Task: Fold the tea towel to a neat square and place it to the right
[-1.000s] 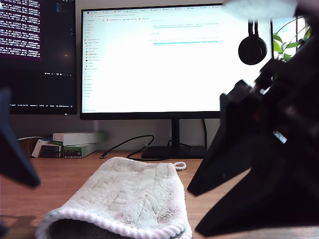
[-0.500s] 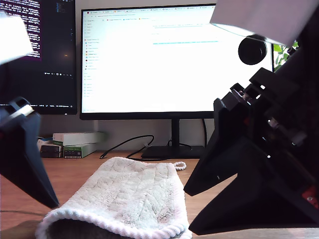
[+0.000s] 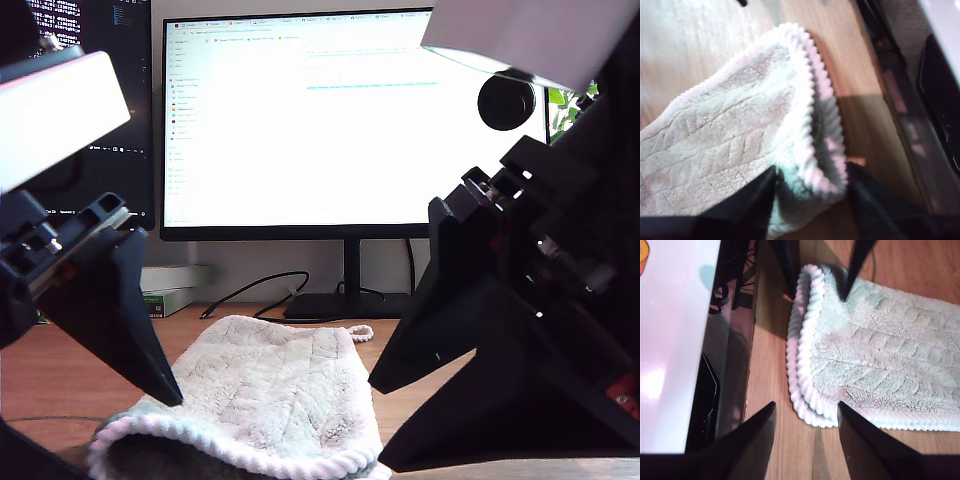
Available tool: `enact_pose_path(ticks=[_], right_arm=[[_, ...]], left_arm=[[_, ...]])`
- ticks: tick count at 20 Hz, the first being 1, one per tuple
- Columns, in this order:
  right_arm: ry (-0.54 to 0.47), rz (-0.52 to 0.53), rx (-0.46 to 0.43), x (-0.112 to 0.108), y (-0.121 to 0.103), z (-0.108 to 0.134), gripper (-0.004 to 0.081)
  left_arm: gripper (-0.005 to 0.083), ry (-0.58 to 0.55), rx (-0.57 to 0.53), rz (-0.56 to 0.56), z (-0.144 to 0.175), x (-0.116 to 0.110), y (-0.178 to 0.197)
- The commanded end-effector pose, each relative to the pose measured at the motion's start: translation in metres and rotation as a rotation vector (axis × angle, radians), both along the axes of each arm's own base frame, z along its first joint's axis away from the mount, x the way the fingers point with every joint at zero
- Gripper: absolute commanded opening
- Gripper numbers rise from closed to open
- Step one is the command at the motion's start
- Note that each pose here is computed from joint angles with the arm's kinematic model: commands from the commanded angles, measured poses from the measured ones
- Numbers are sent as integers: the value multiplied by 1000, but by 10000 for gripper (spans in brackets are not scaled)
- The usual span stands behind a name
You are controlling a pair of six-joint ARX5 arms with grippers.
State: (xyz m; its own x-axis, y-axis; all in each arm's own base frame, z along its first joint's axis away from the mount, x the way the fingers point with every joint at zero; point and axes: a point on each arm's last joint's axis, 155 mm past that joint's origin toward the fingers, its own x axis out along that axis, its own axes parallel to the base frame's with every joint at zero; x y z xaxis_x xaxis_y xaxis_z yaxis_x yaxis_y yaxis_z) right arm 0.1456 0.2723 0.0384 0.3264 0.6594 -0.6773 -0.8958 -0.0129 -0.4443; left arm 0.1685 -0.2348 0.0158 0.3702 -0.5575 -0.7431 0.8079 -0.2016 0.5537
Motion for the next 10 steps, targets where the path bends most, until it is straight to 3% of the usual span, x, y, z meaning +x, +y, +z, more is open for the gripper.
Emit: enact_pose_path(ticks=[1, 10], right_arm=[[-11, 2, 16, 3, 5, 6, 353], [-29, -1, 61, 6, 12, 16, 353]], left_arm=[[223, 41, 82, 9, -24, -8, 17], [127, -52, 46, 54, 2, 8, 16]])
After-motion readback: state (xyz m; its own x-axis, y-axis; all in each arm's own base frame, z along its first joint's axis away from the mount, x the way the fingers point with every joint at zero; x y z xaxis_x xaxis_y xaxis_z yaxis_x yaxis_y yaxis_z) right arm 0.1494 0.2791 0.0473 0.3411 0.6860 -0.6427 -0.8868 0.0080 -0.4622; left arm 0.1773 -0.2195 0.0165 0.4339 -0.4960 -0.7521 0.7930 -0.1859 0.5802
